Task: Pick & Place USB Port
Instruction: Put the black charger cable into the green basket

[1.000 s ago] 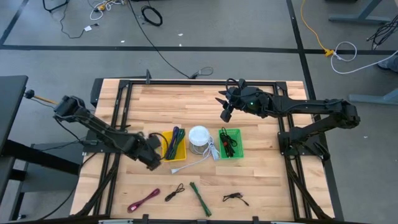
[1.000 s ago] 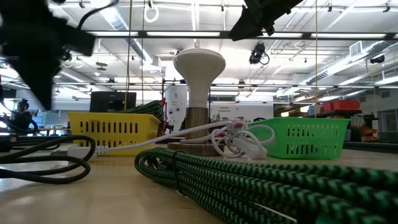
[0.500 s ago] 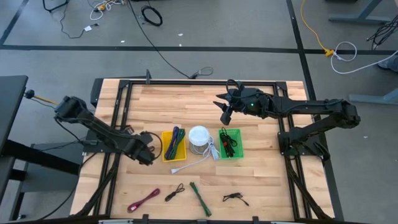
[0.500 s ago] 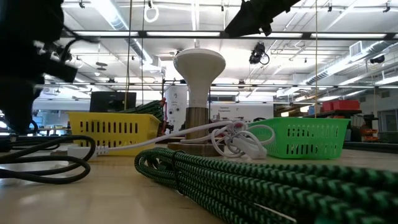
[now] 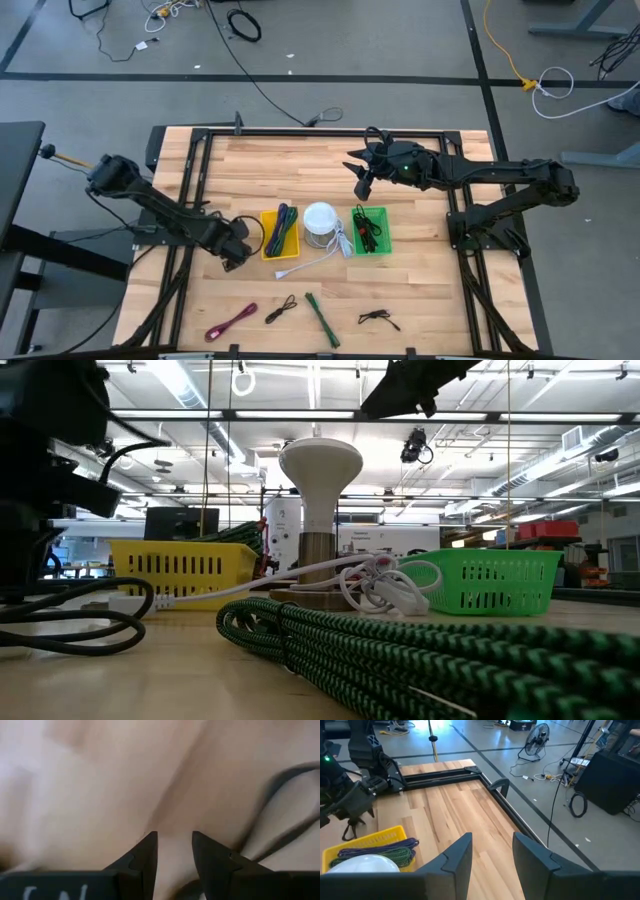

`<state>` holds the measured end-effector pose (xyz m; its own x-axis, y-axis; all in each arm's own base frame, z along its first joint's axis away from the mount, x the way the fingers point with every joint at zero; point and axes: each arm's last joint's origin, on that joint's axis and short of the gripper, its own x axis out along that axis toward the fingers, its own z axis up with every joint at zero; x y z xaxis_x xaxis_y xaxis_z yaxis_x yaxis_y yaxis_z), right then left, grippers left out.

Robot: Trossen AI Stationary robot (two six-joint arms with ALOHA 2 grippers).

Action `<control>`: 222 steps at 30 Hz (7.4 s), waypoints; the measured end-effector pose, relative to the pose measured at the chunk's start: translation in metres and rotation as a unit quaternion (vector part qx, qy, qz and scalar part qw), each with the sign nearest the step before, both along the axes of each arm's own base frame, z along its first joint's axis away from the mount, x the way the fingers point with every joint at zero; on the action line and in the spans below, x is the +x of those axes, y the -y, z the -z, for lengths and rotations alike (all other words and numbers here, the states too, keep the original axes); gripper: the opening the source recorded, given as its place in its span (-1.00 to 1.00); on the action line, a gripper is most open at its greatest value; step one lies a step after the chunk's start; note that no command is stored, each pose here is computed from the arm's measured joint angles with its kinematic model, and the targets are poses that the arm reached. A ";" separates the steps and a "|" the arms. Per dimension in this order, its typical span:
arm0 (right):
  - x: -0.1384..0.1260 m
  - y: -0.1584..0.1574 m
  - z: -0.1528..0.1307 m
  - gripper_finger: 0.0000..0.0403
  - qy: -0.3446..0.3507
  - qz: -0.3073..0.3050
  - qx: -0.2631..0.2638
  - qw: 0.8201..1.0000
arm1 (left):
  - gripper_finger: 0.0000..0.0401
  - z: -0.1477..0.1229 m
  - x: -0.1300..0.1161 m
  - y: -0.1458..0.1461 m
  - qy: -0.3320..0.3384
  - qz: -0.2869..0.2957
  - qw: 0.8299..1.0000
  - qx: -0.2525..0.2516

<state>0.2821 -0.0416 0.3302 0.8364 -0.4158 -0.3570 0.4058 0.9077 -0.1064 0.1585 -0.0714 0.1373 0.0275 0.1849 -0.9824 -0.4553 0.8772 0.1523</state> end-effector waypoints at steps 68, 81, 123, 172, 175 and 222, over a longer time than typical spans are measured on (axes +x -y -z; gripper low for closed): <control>0.005 -0.019 0.019 -0.30 -0.004 -0.083 0.018 0.996 | -0.94 -0.201 0.045 -0.010 0.488 0.160 0.843 0.160; 0.011 -0.049 0.003 -0.30 0.072 -0.179 -0.023 0.981 | -0.94 -0.197 0.106 -0.046 0.600 0.240 0.747 0.156; 0.011 -0.046 0.000 -0.30 0.082 -0.092 -0.058 0.991 | -0.94 -0.170 0.145 -0.118 0.613 0.248 0.731 0.167; -0.046 -0.048 0.005 -1.00 -0.030 -0.032 0.083 0.996 | -0.66 -0.169 0.144 -0.117 0.613 0.255 0.735 0.140; -0.050 -0.056 0.026 -1.00 -0.056 -0.018 0.131 0.990 | -0.66 -0.170 0.144 -0.117 0.613 0.254 0.734 0.141; -0.062 -0.106 0.091 -0.42 -0.067 -0.153 0.298 0.940 | -0.66 -0.182 0.119 -0.120 0.577 0.233 0.764 0.170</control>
